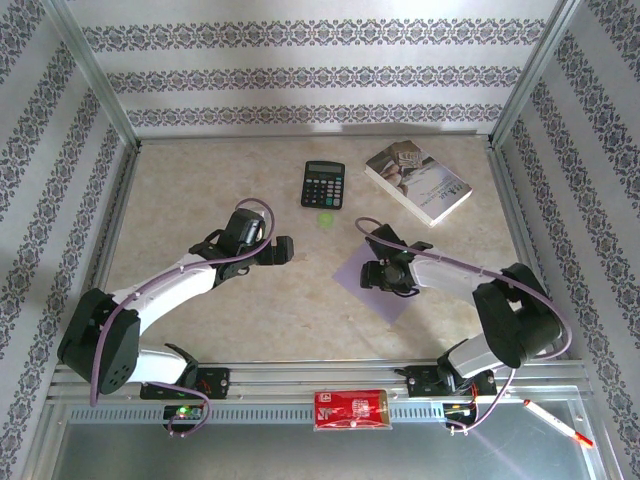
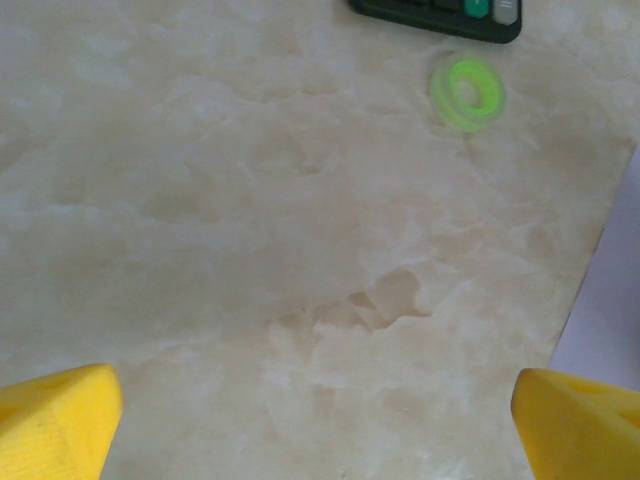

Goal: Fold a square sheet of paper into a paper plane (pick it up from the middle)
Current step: Move the square sheet of paper to the center of the table, then first fold the square sheet of paper in half at the center of the table.

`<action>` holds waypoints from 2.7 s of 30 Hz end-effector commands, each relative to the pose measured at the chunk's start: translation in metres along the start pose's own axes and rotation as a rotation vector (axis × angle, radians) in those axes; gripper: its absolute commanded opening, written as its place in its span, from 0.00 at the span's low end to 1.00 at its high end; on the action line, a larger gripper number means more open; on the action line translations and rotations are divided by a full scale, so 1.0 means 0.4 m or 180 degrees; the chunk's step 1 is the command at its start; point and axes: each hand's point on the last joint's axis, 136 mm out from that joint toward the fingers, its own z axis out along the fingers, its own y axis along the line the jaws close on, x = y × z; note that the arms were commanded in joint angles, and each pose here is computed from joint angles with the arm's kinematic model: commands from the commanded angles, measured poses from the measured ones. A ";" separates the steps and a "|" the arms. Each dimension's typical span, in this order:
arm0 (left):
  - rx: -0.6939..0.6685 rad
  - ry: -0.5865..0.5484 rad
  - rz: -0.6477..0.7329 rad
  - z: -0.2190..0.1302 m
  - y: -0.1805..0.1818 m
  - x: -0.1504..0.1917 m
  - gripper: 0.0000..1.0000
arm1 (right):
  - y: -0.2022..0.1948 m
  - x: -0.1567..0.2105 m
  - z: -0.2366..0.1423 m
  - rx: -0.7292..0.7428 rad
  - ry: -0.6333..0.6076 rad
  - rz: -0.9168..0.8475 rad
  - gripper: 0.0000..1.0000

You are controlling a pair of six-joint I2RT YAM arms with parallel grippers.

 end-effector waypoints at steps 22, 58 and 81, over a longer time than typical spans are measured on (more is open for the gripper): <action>-0.0448 -0.0033 -0.0543 -0.108 0.150 0.027 0.99 | 0.522 0.101 0.006 -0.1133 0.0217 -0.0639 0.60; -0.0665 0.2257 0.1052 0.087 -0.126 0.273 1.00 | -0.044 -0.164 -0.165 -0.1141 -0.0685 0.0348 0.98; -0.0808 0.2361 0.1020 0.137 -0.100 0.294 1.00 | -0.048 -0.149 -0.140 -0.1206 -0.0591 0.0402 0.98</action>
